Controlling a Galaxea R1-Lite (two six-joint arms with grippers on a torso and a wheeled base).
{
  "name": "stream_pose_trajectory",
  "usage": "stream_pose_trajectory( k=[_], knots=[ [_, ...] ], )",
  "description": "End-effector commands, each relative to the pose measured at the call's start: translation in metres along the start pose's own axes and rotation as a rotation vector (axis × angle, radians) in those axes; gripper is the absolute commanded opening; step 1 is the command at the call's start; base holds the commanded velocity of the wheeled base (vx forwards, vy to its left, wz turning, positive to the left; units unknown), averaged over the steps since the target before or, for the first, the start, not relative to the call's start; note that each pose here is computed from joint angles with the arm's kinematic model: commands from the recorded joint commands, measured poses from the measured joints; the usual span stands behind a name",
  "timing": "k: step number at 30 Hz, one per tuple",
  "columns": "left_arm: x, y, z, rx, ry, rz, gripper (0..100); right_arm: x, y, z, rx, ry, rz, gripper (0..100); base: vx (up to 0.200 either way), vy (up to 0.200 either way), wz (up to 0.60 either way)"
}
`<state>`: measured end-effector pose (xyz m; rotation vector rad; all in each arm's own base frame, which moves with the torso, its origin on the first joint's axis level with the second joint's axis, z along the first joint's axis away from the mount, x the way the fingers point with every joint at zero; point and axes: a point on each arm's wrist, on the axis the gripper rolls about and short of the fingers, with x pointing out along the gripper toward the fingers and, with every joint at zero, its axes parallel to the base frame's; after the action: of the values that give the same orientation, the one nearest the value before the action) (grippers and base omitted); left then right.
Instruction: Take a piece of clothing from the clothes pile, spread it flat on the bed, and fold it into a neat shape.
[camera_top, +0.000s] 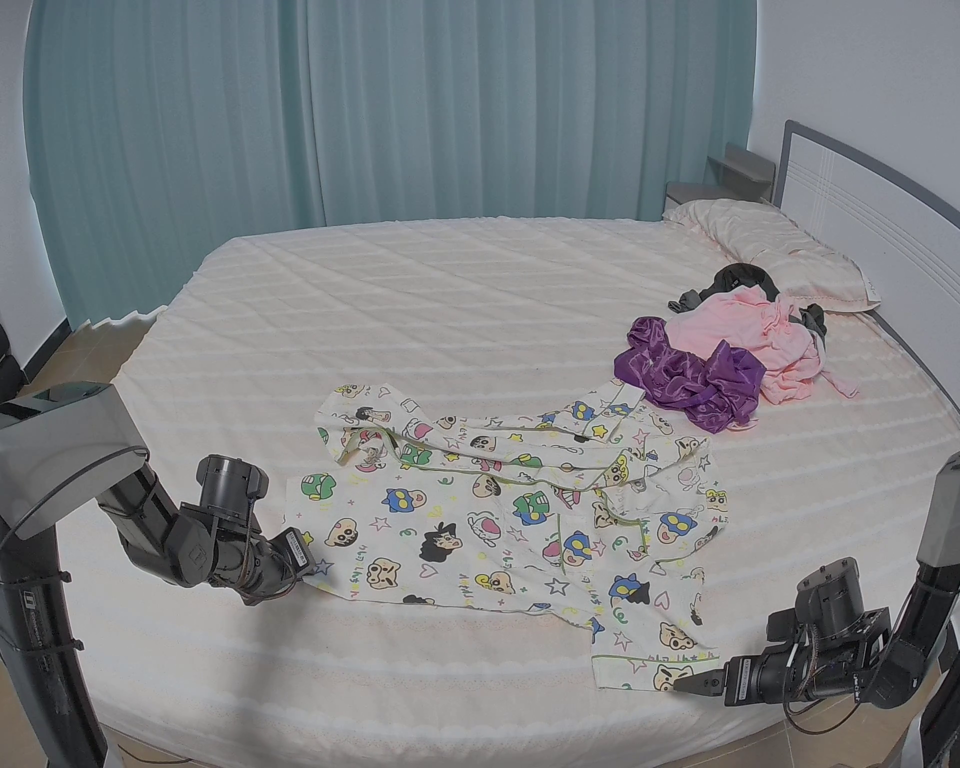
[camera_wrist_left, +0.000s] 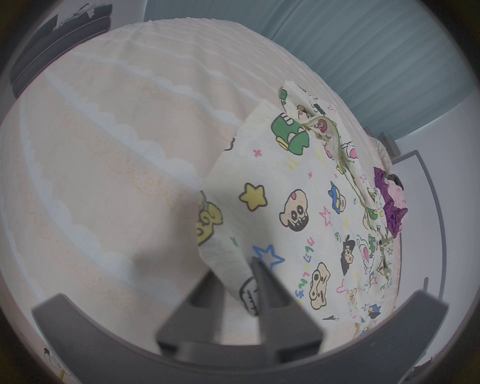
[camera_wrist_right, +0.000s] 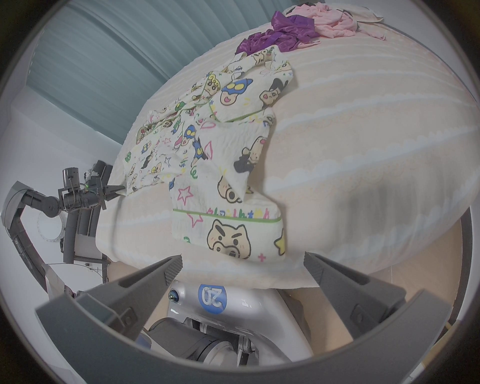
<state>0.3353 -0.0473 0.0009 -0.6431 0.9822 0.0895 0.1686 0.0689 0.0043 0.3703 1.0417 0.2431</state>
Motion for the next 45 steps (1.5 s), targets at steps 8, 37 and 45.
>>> stream_pose_trajectory(
  k=[8, 37, 45],
  knots=[
    [-0.014, 0.001, -0.004, 0.005, -0.016, 0.018, 0, 0.013, -0.001, -0.004, -0.005, 0.005, 0.001, 100, 0.0, 0.0, 0.0],
    [-0.05, 0.0, -0.02, 0.031, -0.025, 0.002, 0, -0.009, -0.003, 0.003, -0.021, -0.063, -0.034, 0, 0.0, 0.0, 0.0],
    [-0.07, 0.009, -0.035, 0.063, -0.01, 0.015, 0, -0.018, -0.006, -0.003, -0.071, -0.019, -0.058, 0, 0.0, 0.0, 0.0]
  ],
)
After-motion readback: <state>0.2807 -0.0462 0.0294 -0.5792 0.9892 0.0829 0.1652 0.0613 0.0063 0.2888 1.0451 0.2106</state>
